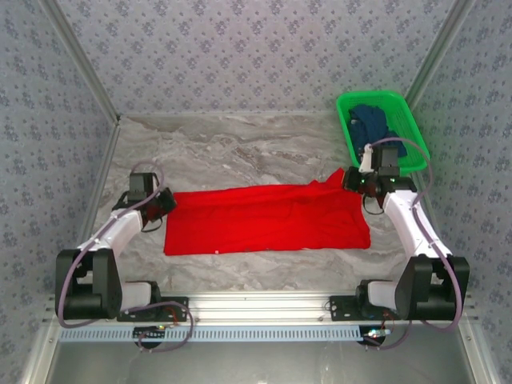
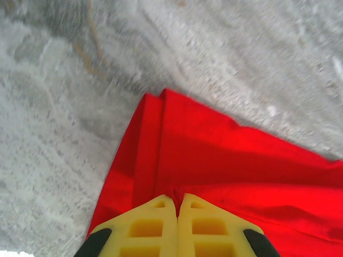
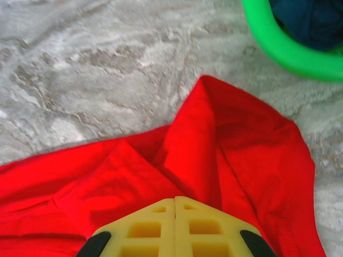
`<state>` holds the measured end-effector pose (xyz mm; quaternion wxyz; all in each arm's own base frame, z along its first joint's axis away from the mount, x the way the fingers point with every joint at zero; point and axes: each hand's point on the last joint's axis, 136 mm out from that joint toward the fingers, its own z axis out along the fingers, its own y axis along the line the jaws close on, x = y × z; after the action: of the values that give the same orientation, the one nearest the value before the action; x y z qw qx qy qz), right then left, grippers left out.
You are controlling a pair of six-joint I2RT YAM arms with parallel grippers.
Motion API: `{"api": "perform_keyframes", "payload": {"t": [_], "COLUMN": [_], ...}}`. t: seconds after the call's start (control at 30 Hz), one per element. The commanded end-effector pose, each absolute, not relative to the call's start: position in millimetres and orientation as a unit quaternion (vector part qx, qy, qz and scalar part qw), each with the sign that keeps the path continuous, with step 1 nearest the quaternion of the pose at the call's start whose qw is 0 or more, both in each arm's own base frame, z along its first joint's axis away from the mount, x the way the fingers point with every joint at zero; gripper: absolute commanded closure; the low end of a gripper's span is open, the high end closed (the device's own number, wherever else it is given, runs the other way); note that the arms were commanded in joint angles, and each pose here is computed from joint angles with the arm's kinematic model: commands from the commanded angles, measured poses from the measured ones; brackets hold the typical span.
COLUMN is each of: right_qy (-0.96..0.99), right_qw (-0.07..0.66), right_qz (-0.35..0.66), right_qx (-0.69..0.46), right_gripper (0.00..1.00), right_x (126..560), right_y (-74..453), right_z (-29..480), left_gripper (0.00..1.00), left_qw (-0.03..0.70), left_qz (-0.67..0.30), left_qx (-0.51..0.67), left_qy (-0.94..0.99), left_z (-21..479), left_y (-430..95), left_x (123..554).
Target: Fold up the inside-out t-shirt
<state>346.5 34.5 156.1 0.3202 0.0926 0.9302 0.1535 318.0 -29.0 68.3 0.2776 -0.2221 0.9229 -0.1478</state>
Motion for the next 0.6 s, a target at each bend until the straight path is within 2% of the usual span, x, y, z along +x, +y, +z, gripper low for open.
{"api": "perform_keyframes", "payload": {"t": [0.0, 0.23, 0.33, 0.43, 0.57], "right_qy": [0.946, 0.958, 0.964, 0.965, 0.958], "right_qw": [0.268, 0.213, 0.184, 0.174, 0.222], "right_qz": [0.135, 0.125, 0.105, 0.082, 0.062], "right_qx": [0.125, 0.149, 0.161, 0.176, 0.170], "right_gripper": [1.00, 1.00, 0.91, 0.79, 0.64], "right_x": [330, 318, 307, 297, 304], "right_y": [28, 31, 29, 21, 18], "right_z": [125, 87, 73, 66, 88], "left_gripper": [1.00, 0.97, 0.93, 0.74, 0.55], "left_qw": [0.256, 0.228, 0.225, 0.231, 0.256], "left_qz": [-0.143, -0.131, -0.124, -0.123, -0.110], "left_qx": [-0.224, -0.223, -0.230, -0.241, -0.248], "left_qy": [0.929, 0.939, 0.938, 0.935, 0.928], "left_z": [51, 28, 26, 29, 45], "left_y": [-30, -33, -31, -28, -21], "left_x": [308, 293, 289, 284, 282]}}
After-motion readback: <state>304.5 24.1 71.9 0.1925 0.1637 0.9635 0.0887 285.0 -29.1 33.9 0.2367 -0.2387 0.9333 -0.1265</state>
